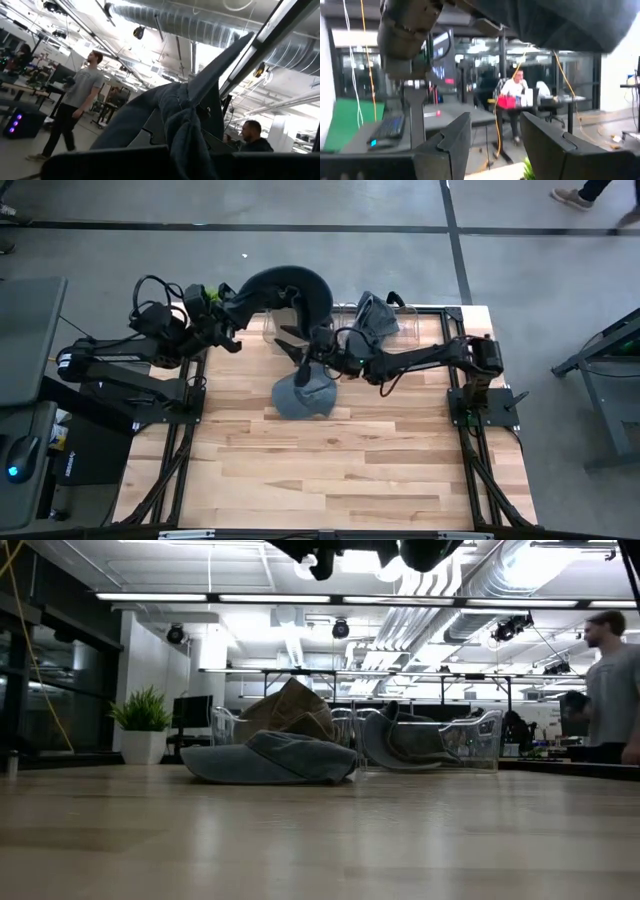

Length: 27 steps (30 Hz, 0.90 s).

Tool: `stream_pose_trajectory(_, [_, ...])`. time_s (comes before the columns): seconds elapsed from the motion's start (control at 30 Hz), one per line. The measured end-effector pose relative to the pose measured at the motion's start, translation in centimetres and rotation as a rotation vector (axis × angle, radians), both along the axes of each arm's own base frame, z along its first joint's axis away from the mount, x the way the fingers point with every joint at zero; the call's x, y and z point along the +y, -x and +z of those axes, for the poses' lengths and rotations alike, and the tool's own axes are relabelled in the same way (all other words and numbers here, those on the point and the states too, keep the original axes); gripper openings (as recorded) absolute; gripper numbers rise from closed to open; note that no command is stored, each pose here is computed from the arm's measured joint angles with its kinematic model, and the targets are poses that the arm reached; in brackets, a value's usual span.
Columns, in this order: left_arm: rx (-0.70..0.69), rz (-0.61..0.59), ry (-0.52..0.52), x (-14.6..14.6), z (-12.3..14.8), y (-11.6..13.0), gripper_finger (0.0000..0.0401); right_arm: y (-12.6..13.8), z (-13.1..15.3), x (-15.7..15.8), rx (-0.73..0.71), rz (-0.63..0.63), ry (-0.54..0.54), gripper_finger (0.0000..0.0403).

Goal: Pick & Place hat
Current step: Put the black cap into the right transparent bin

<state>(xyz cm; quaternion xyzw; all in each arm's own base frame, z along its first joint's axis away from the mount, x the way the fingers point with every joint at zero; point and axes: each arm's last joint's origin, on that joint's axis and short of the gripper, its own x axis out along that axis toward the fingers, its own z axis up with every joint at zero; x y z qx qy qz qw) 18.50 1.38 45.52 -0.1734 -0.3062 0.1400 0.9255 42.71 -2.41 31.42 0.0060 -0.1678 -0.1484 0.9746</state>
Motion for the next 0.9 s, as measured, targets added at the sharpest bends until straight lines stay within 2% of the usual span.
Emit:
stream_pose_trajectory(0.2, [-0.03,-0.006,0.015,0.0,0.3,0.6,0.0,-0.7,-1.3,-0.2,-0.035,-0.047,-0.026,0.0165])
stream_pose_trajectory(0.4, [-0.02,-0.007,0.015,0.0,0.2,0.5,0.0,-0.5,-1.1,-1.2,-0.079,-0.087,-0.024,0.0165])
stream_pose_trajectory(0.9, [-0.038,-0.031,0.024,0.0,0.3,0.6,0.0,-0.5,-1.1,-1.8,-0.069,-0.114,0.008,0.0165])
